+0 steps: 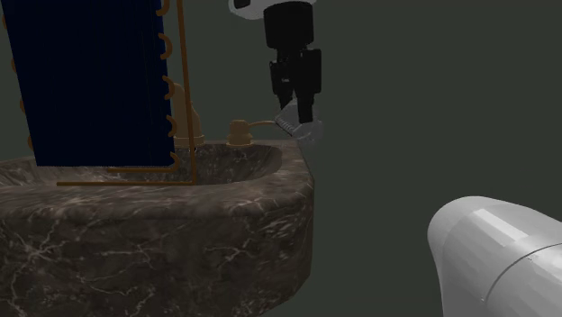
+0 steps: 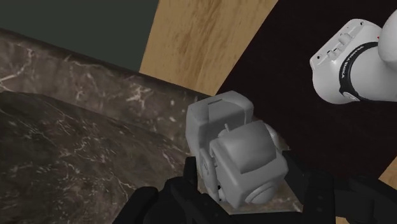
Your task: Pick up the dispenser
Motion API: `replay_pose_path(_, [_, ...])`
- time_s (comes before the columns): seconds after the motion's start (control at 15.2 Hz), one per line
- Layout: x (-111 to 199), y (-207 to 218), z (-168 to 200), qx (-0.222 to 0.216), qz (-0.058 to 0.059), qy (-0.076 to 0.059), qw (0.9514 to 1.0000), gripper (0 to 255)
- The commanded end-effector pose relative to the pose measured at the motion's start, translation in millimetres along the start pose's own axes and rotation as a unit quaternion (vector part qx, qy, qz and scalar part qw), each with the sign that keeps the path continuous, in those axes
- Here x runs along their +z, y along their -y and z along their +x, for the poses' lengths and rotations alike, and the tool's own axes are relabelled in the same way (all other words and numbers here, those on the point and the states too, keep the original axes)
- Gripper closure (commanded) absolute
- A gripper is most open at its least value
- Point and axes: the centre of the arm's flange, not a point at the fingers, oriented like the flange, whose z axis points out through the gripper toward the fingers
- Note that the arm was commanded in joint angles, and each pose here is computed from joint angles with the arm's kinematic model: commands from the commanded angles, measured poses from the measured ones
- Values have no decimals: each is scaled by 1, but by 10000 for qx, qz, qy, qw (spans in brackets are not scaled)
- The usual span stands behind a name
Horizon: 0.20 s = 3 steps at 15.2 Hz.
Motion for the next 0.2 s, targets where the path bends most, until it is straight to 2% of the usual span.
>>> replay_pose_path(0.0, [-11, -1, -2, -1, 0, 1, 10000, 255])
replay_pose_path(0.13, [-12, -1, -2, -1, 0, 1, 10000, 255])
